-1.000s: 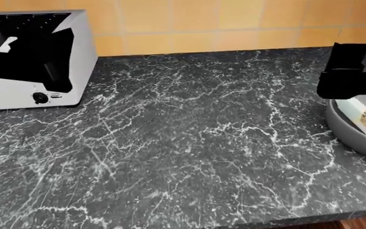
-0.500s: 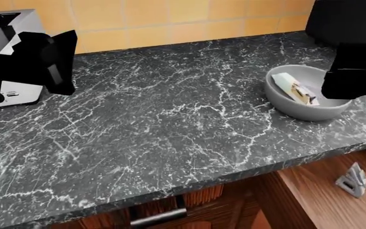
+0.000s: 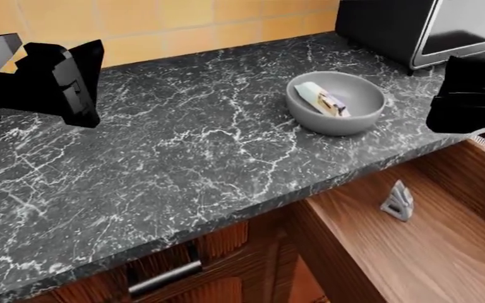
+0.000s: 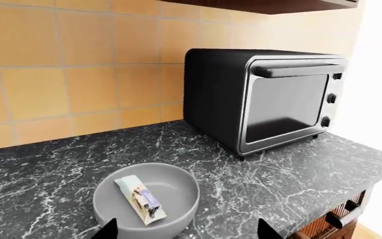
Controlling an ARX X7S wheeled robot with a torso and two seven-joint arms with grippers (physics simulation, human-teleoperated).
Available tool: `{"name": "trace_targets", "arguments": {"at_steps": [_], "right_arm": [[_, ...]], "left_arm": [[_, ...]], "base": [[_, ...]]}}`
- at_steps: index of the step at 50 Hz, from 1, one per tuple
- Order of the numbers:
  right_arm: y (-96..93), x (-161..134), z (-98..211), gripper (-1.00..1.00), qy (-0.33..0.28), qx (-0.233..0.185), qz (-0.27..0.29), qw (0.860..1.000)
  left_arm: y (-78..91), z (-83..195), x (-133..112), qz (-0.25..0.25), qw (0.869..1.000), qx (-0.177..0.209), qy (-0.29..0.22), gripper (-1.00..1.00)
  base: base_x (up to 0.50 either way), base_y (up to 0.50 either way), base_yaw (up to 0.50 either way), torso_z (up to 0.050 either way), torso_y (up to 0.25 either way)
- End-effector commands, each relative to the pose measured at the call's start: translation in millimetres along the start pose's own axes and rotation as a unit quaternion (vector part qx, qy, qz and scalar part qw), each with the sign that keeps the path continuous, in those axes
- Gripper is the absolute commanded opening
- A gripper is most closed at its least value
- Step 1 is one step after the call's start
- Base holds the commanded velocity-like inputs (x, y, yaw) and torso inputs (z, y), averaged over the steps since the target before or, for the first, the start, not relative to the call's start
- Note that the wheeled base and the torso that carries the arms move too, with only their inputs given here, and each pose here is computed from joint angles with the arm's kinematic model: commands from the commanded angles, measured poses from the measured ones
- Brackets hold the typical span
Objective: Place the bar in the bowl and close the drawer.
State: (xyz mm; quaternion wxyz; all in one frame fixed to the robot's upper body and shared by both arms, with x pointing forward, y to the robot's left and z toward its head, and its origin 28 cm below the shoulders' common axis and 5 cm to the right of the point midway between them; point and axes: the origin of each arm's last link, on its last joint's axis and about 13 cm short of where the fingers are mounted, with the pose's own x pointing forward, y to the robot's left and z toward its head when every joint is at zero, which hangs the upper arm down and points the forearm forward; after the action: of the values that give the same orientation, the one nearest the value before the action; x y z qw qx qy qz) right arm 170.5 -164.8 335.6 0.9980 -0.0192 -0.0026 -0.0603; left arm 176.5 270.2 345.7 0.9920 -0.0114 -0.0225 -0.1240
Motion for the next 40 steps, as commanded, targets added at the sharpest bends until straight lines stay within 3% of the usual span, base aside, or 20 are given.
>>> {"name": "trace_targets", "arguments": {"at_steps": [1,40], "right_arm": [[-0.1,-0.9,0.3,1.0,0.0,0.001,0.002,1.0],[-0.7,-2.5,-1.3,1.0,0.0,0.009,0.007,1.0]], "left_arm": [[-0.7,0.7,-0.8,-0.003,1.0,0.001,-0.001,1.0],[-1.1,0.3,-1.5,-0.01,1.0,0.006,-0.002,1.0]], "base": [[-0.1,0.04,-0.5,0.0,0.0],[-0.09,0.06,-0.5,0.0,0.0]]}}
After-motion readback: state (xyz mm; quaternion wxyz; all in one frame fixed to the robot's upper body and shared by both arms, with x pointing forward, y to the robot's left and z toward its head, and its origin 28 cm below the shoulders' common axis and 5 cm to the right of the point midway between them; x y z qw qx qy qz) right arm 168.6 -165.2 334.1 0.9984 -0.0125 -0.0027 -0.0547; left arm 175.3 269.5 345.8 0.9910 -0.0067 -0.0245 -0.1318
